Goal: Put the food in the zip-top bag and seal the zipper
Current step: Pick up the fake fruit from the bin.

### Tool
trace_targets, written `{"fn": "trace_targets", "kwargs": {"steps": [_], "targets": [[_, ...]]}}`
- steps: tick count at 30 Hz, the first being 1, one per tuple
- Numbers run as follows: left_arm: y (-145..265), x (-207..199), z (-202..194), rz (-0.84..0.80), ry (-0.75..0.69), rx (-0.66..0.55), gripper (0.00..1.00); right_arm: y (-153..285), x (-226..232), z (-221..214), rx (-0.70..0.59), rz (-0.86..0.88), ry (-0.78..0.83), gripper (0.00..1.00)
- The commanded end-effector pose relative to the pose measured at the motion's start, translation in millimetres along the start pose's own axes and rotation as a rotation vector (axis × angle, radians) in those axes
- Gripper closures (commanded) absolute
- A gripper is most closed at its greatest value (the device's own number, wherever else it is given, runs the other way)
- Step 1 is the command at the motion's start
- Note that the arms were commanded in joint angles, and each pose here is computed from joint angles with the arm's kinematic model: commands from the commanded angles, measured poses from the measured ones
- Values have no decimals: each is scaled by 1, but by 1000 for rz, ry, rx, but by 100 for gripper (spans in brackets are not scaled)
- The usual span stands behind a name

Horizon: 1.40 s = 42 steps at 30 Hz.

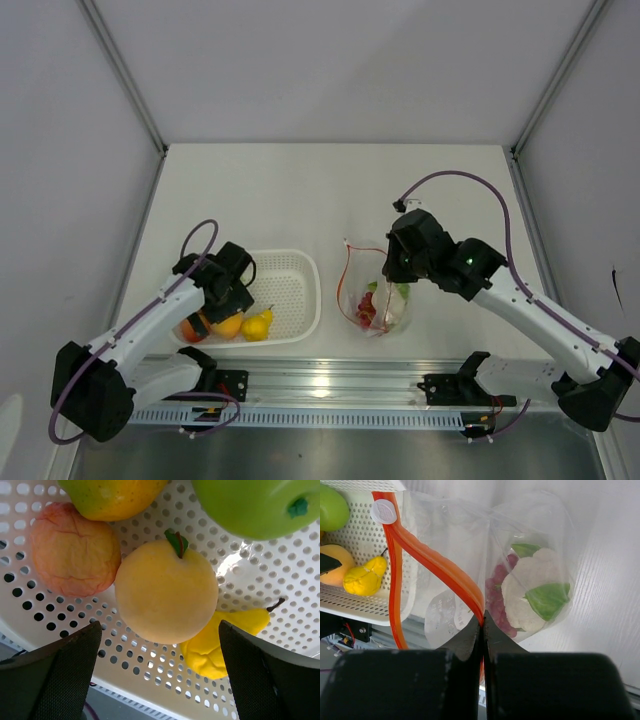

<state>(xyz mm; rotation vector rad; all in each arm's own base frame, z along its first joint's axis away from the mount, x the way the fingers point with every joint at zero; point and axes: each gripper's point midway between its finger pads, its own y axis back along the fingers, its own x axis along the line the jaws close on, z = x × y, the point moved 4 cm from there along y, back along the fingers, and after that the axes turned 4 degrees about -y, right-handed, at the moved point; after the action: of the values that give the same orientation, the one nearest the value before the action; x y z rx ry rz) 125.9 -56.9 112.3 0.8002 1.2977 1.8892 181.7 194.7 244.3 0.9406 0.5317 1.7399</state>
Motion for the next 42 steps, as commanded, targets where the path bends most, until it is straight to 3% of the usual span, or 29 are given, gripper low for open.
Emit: {"fn": "trace_targets", "kwargs": {"steps": [1,9,15,17,18,24,29,32,33,36,42], "targets": [[-4,-6,12,3,65,-38,0,6,-1,6,-34,13,-2,100],[-22,-15,14,28,63,-5,1,9,-3,4,-34,15,-16,100],[-31,-19,10,36,55,23,7,13,-3,4,-39,21,-27,100],[-32,-21,9,27,58,23,16,13,-2,4,-41,25,-31,100],[-33,-21,9,24,57,25,26,14,-2,5,-42,29,-34,100],[-32,-17,6,22,54,28,39,13,-1,5,-39,32,-37,100],[-25,-13,3,-21,56,23,61,12,0,6,-40,37,-36,100],[-11,-14,7,-88,47,-7,68,12,2,5,-38,41,-35,100],[2,-18,14,-152,48,-38,75,12,1,5,-38,39,-34,100],[24,-25,22,-279,-2,-89,75,11,2,6,-36,41,-34,100],[95,-44,36,-706,-101,-256,72,6,6,5,-22,52,-39,100]]}}
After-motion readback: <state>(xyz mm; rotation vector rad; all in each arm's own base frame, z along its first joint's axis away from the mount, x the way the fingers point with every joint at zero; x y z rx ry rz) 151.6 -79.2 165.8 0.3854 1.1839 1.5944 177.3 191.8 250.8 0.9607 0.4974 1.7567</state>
